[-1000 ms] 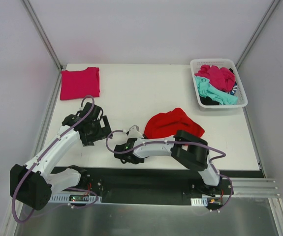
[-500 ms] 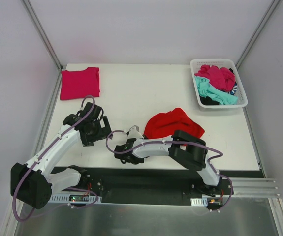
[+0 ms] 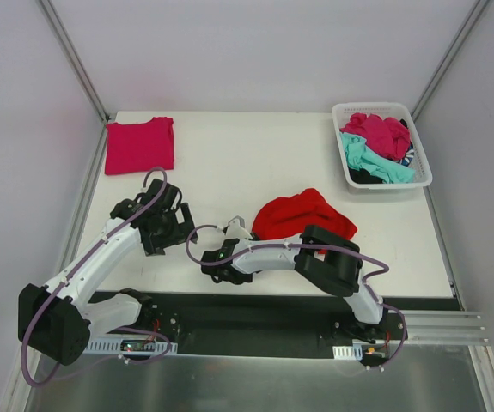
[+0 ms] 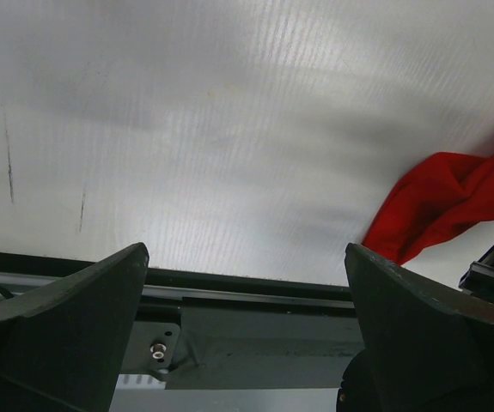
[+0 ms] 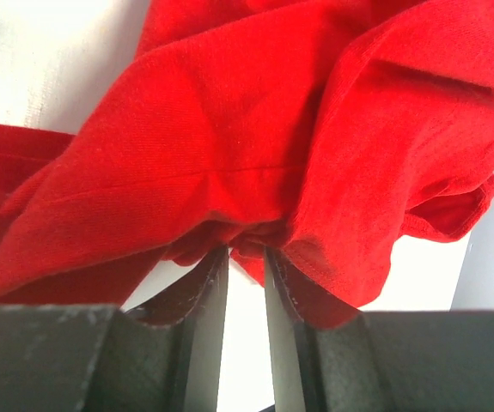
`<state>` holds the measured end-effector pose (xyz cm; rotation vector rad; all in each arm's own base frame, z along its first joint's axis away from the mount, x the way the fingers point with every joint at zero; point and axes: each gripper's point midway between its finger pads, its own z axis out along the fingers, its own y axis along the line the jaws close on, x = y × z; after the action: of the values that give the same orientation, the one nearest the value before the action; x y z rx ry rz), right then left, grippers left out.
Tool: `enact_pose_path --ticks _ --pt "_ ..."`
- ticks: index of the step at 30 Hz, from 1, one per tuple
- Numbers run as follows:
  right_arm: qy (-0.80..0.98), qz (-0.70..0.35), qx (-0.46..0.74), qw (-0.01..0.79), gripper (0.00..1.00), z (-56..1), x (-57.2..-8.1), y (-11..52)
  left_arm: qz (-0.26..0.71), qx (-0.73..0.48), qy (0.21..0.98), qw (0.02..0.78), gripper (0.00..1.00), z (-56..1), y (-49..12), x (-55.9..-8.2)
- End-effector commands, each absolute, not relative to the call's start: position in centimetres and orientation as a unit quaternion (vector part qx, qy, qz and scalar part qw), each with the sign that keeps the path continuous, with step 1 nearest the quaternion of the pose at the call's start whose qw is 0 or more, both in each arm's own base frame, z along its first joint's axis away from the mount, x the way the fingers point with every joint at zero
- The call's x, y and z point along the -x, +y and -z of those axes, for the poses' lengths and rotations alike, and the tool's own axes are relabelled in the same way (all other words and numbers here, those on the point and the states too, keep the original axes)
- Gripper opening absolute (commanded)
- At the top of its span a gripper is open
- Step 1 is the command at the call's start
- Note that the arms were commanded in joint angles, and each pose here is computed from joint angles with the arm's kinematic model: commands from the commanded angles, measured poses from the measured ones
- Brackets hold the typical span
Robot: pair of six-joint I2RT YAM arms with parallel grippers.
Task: Fold and stack the t-shirts
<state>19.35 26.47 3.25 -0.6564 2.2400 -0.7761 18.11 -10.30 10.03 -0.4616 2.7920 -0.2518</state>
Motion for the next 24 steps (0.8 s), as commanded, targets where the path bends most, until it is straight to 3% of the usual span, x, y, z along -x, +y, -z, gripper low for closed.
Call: enact_pose_path --ticks 1,15,22,24 --pt "0.844 0.327 0.26 0.336 0.26 -4.2 -19.7 25.1 0.091 0.155 0.972 0.148 0.99 -10.2 -10.6 -18.0" --pt "0.834 0.348 0.258 0.341 0.25 -4.7 -20.3 24.1 0.091 0.153 0.973 0.147 0.99 -10.2 -10.7 -17.9" --pt "0.835 0.353 0.257 0.336 0.02 -4.5 -20.5 23.7 0.093 0.152 0.973 0.149 0.99 -10.3 -10.8 -18.0" --pt "0.835 0.349 0.255 0.339 0.01 -4.9 -20.5 23.8 0.091 0.152 0.973 0.147 0.99 -10.3 -10.8 -17.9"
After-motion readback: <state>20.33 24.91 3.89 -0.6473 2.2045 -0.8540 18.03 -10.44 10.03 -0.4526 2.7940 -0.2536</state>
